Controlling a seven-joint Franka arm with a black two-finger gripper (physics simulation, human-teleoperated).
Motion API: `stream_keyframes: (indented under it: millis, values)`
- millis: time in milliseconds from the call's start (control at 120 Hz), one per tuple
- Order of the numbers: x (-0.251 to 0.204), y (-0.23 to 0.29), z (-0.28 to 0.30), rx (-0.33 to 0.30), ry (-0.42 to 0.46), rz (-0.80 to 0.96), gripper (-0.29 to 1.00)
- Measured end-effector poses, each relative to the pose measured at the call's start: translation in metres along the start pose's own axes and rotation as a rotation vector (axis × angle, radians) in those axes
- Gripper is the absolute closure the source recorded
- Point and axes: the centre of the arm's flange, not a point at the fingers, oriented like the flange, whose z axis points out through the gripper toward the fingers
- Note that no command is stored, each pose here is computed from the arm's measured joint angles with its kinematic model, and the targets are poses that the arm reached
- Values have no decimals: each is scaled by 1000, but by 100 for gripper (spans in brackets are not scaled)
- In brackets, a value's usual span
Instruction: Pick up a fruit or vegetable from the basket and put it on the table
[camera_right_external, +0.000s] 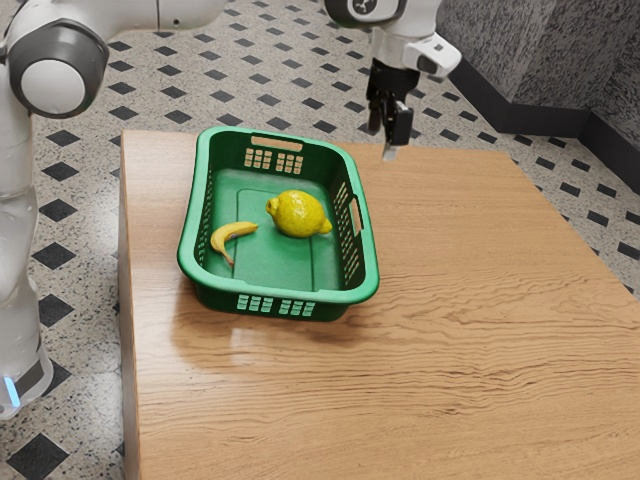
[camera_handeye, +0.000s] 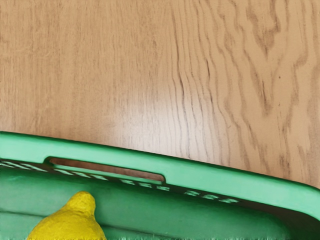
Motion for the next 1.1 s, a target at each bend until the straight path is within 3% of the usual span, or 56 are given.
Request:
stream_keyframes:
  millis: [225,650,850,1100]
  values:
    - [-1,-29,-6,0,-7,-44,0]
    - [-14,-22,-7,-7,-81,-33,0]
    - [-40,-14,48,-24,-198,-17,0]
    - [-81,-26,109,-56,-205,-39,0]
